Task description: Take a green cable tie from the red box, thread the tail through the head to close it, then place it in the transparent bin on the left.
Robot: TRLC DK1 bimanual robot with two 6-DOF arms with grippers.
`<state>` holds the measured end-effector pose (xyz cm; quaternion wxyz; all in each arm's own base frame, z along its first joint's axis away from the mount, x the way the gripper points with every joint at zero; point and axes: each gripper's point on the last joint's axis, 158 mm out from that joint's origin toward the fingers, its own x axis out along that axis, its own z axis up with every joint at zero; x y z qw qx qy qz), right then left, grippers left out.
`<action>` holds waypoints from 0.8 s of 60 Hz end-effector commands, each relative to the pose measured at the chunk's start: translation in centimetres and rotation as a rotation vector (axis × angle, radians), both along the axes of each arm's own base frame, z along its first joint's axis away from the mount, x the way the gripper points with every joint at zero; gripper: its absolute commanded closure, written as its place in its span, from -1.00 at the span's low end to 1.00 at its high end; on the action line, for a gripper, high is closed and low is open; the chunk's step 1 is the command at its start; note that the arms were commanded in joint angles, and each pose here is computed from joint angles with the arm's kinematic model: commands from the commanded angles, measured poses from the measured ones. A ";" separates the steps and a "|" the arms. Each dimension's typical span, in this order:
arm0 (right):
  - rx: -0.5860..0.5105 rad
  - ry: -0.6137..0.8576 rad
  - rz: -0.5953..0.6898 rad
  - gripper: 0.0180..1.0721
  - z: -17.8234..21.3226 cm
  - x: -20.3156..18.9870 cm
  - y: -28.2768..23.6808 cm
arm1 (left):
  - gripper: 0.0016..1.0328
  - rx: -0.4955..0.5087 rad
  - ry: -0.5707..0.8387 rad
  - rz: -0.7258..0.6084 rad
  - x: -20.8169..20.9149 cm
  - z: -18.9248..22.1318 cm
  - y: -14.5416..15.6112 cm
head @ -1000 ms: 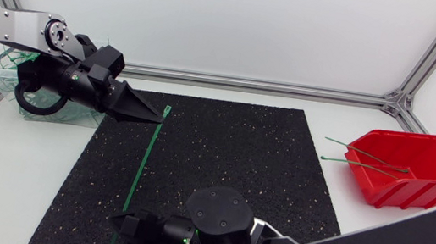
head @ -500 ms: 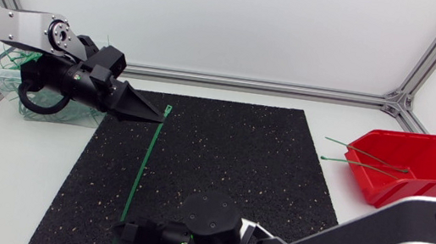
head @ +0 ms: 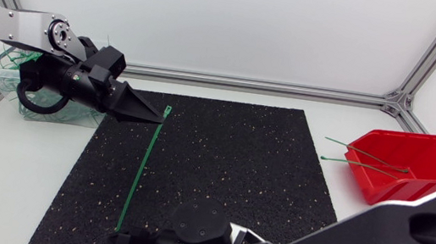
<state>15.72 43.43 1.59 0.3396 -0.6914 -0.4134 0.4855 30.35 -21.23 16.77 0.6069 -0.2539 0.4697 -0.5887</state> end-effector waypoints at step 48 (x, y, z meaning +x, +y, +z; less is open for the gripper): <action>-0.014 -0.040 0.034 0.79 -0.5 -1.6 0.4 | 0.94 -0.016 -0.008 -0.020 -0.2 0.2 -0.1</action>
